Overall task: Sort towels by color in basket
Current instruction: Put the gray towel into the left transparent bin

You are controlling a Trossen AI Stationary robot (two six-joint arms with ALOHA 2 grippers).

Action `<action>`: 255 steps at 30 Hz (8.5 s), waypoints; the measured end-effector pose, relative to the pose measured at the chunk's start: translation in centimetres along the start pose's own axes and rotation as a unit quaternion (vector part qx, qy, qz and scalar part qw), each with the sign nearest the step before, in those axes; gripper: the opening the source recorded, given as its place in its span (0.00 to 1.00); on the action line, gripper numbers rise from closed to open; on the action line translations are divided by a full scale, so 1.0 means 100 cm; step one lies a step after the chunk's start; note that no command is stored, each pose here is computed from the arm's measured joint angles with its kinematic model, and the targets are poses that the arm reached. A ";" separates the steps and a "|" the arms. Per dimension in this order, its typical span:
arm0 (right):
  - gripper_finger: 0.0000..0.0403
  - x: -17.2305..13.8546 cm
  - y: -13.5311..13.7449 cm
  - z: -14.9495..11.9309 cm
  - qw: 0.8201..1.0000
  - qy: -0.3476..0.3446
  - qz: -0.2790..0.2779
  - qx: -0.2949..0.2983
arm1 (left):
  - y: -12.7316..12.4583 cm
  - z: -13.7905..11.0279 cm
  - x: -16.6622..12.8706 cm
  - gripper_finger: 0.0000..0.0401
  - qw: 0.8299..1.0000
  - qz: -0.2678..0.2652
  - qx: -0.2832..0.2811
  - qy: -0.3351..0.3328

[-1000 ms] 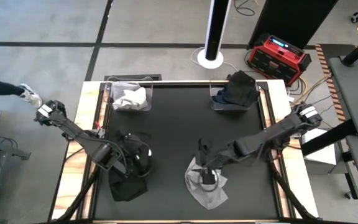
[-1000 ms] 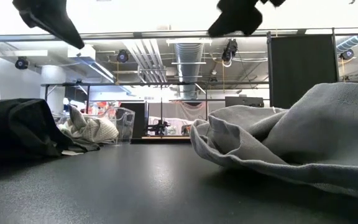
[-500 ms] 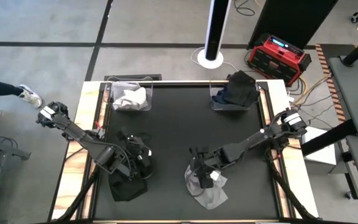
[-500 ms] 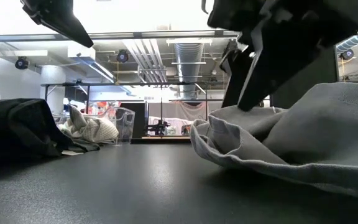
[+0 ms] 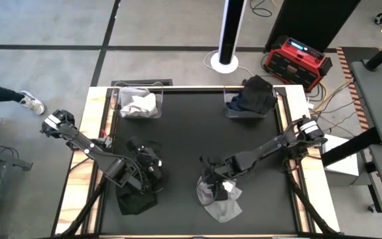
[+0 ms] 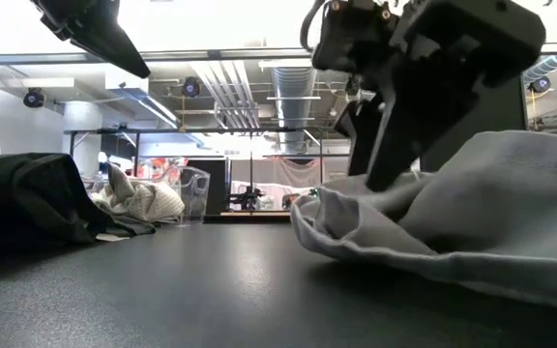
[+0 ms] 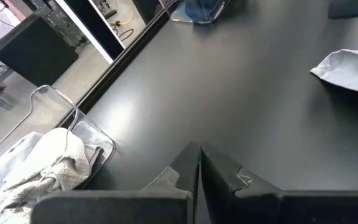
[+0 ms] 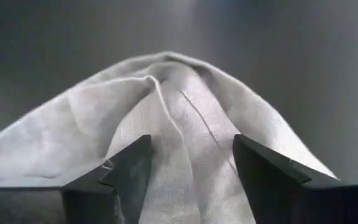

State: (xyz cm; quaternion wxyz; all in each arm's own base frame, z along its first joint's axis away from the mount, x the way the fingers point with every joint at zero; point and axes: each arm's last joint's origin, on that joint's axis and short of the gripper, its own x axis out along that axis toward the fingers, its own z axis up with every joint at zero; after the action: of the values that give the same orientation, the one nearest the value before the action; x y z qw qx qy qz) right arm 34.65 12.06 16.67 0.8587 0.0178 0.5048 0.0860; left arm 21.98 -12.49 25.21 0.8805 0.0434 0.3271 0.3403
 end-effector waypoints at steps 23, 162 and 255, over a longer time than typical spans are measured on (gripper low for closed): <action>0.02 -0.024 0.017 0.008 0.995 -0.051 -0.052 -0.063 | -0.013 0.008 0.000 0.00 0.999 -0.035 0.024 -0.034; 0.68 -0.079 0.020 0.028 0.877 -0.255 -0.390 -0.118 | 0.036 0.100 -0.020 0.00 0.930 -0.216 -0.037 -0.295; 0.02 -0.220 0.032 0.080 0.920 -0.254 -0.298 -0.008 | -0.044 0.047 0.024 0.56 0.955 0.049 0.206 -0.206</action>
State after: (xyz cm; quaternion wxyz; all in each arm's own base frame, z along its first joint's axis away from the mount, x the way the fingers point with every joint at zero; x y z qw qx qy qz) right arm 30.71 12.00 39.93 0.9442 -0.1188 0.2508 -0.1774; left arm 28.64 -13.63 26.25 0.8829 0.3089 0.1991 0.2924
